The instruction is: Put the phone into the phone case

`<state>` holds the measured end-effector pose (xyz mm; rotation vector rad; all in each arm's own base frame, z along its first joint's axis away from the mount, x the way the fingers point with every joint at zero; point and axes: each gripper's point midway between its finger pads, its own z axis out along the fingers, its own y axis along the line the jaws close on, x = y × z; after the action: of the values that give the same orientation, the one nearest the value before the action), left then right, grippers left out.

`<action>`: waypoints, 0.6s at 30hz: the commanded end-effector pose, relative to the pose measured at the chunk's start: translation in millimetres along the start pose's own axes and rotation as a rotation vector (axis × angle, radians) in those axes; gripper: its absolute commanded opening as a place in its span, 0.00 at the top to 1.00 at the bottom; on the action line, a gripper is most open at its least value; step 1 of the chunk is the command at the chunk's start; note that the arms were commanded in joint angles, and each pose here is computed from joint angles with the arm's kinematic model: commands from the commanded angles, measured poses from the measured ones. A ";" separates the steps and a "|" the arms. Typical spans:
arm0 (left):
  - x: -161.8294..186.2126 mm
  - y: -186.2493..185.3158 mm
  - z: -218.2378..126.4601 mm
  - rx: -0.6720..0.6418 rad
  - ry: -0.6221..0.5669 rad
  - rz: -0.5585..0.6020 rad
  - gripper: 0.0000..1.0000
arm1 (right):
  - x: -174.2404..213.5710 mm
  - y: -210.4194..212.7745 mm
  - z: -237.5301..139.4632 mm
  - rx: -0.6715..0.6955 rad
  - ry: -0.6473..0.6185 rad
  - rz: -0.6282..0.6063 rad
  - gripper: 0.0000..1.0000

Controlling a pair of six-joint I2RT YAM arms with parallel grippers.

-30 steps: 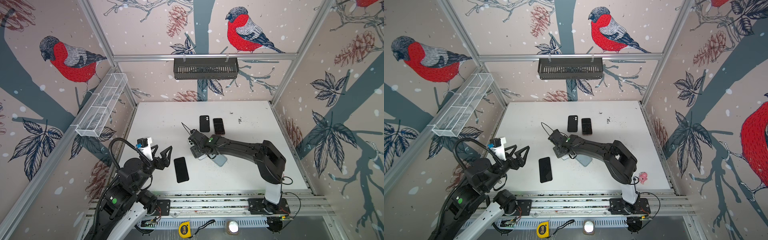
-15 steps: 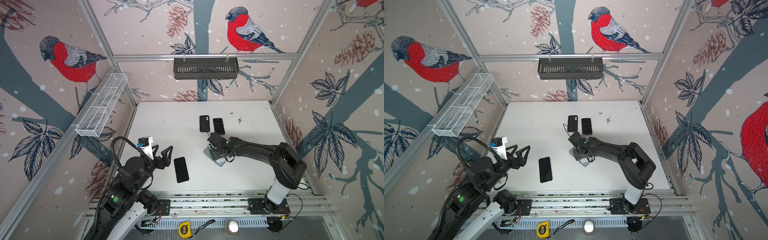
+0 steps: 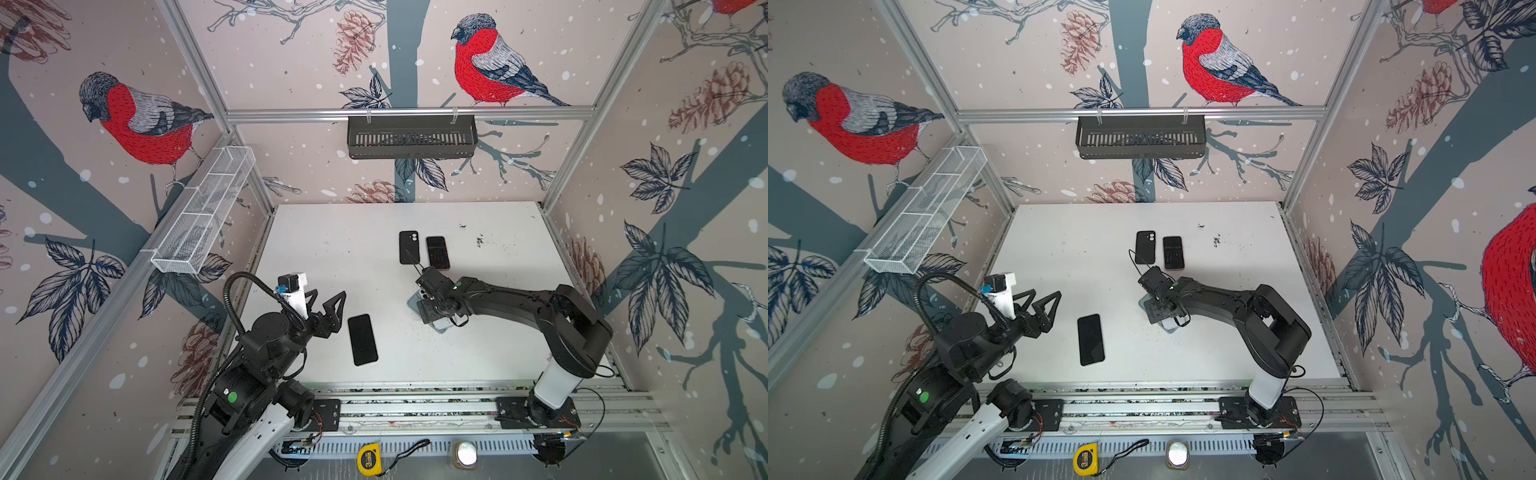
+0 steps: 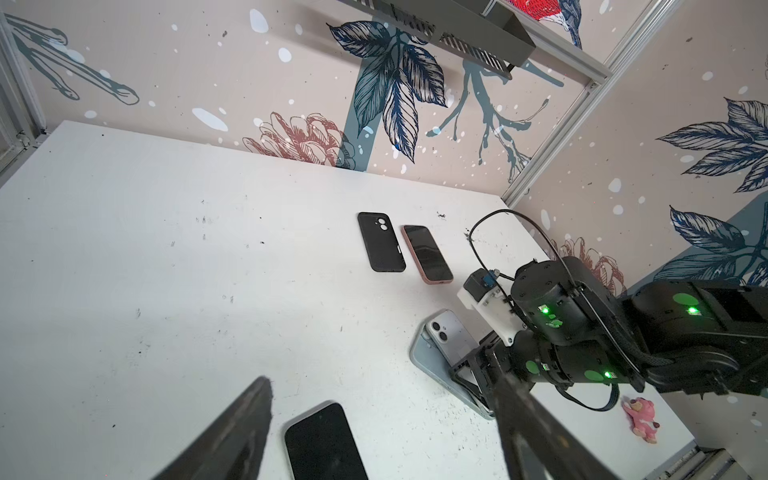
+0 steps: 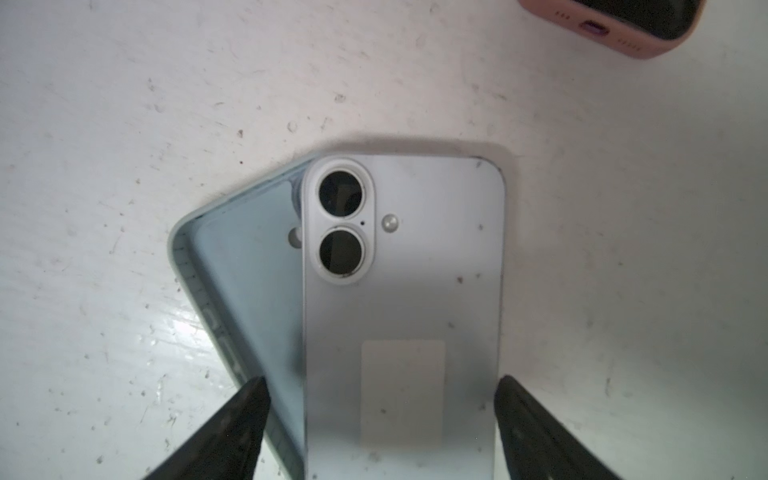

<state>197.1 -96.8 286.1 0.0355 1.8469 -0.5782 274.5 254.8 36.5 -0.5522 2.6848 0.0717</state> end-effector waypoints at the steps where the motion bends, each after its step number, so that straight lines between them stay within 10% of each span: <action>1: -6.1 -1.2 -0.5 0.003 -0.026 0.005 0.17 | -3.8 -0.1 -2.4 -0.002 -0.015 0.009 0.08; 18: -6.8 -1.4 -1.6 0.005 -0.030 0.005 0.17 | 1.0 -5.6 15.4 -0.001 0.026 0.013 0.15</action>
<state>196.4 -96.3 287.2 0.0346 1.8417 -0.5805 280.6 247.5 23.1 -0.5288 2.7209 0.0516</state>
